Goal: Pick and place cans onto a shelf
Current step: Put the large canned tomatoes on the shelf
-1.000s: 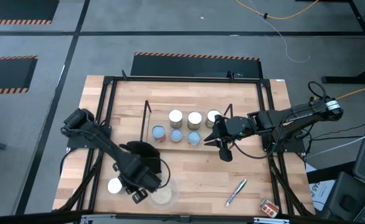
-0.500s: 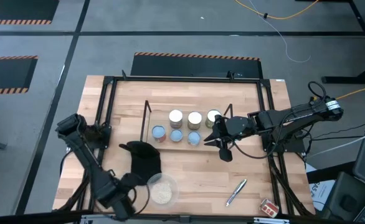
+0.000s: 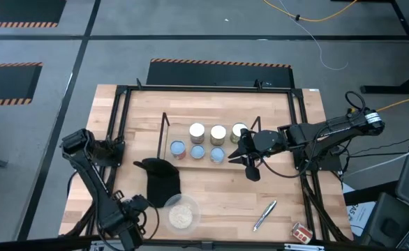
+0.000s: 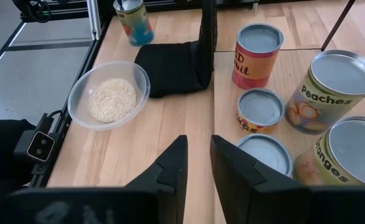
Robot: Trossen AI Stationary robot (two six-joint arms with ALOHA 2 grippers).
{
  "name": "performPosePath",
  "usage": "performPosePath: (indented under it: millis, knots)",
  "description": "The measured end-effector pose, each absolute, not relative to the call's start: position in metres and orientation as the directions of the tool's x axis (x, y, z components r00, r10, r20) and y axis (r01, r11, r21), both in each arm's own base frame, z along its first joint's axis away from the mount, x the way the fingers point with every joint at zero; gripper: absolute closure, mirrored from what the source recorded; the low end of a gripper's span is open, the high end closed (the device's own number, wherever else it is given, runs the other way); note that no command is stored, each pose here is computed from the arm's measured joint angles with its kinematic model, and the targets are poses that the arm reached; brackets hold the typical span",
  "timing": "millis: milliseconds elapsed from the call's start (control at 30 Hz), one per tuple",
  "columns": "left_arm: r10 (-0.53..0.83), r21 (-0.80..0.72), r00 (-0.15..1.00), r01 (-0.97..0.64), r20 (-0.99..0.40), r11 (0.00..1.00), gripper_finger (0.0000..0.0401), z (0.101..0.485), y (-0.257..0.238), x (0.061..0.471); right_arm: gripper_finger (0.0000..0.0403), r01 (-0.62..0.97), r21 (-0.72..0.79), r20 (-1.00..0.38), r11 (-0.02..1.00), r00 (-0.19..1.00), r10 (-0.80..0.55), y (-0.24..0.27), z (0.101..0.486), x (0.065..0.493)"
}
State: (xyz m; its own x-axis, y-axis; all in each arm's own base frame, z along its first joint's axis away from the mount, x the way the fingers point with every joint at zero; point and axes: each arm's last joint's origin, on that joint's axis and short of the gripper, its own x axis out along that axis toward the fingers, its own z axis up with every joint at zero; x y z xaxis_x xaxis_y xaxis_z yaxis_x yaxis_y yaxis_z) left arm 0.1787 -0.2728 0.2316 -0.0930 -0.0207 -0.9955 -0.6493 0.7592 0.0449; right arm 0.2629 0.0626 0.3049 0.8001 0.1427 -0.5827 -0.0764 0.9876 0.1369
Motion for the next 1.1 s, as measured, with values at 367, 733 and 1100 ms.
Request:
performPosePath:
  millis: [367, 733, 1100]
  knots:
    - [-0.016, 0.041, -0.086, -0.630, -0.996, 0.775, 0.0350, 0.229, -0.272, 0.179, 0.0328, -0.076, 0.136, -0.583, 0.988, 0.800, 0.142, 0.062, 0.305, 0.263]
    - [-0.036, 0.008, -0.062, -0.592, -0.997, 0.806, 0.0399, 0.236, -0.275, 0.184, 0.0328, -0.077, 0.136, -0.583, 0.988, 0.800, 0.142, 0.063, 0.305, 0.263]
    - [-0.261, -0.295, 0.138, -0.387, -0.955, 0.873, 0.0400, 0.316, -0.272, 0.230, 0.0328, -0.078, 0.135, -0.583, 0.988, 0.800, 0.142, 0.063, 0.305, 0.263]
